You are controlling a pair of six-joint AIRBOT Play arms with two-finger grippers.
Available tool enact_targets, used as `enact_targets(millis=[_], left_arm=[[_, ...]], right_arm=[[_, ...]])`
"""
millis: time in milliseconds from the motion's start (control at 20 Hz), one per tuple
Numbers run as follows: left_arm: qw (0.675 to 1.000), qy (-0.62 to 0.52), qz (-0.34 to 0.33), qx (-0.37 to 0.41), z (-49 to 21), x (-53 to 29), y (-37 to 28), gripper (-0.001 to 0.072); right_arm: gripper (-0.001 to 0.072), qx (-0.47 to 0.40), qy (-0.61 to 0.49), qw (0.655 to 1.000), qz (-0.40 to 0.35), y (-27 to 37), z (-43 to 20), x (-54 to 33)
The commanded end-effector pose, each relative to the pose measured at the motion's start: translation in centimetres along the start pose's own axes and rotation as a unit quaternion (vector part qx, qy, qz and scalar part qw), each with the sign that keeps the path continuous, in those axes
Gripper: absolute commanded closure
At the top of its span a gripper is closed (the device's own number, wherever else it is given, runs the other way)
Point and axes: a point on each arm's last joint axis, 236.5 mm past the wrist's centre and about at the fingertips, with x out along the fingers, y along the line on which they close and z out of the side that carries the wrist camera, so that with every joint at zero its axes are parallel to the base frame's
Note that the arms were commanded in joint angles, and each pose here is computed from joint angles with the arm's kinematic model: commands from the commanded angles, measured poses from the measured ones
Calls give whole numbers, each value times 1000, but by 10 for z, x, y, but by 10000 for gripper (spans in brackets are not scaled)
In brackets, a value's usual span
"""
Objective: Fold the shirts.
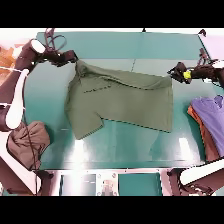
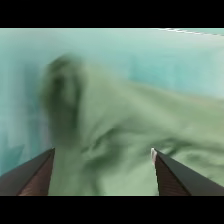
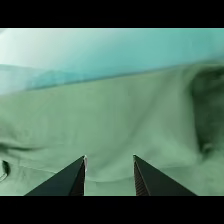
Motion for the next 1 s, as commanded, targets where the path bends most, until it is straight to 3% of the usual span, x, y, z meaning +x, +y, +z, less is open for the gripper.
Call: enact_targets(millis=[0,200,350,500,750,900,950], left_arm=[[998,61,23,-16,-8,-46,46,12],[970,231,20,-72,-94,-89,100,13],[941,320,-28,-104,-164,-78,100,12],[924,333,-119,-145,-204,-55,71,12],[898,373,-148,-178,-255,-51,62,12],[892,354,-198,-201,-251,-48,41,14],[891,353,-203,-203,-250,-47,38,88]], right_arm=[[352,27,52,998,9,-26,-13,-37],[359,63,129,989,-34,-64,-76,-80],[359,98,142,983,-69,-87,-124,-102],[359,148,136,977,-77,-103,-166,-116],[336,203,159,963,-82,-122,-226,-106],[316,206,171,959,-91,-128,-253,-86],[261,207,173,958,-96,-130,-261,-80]])
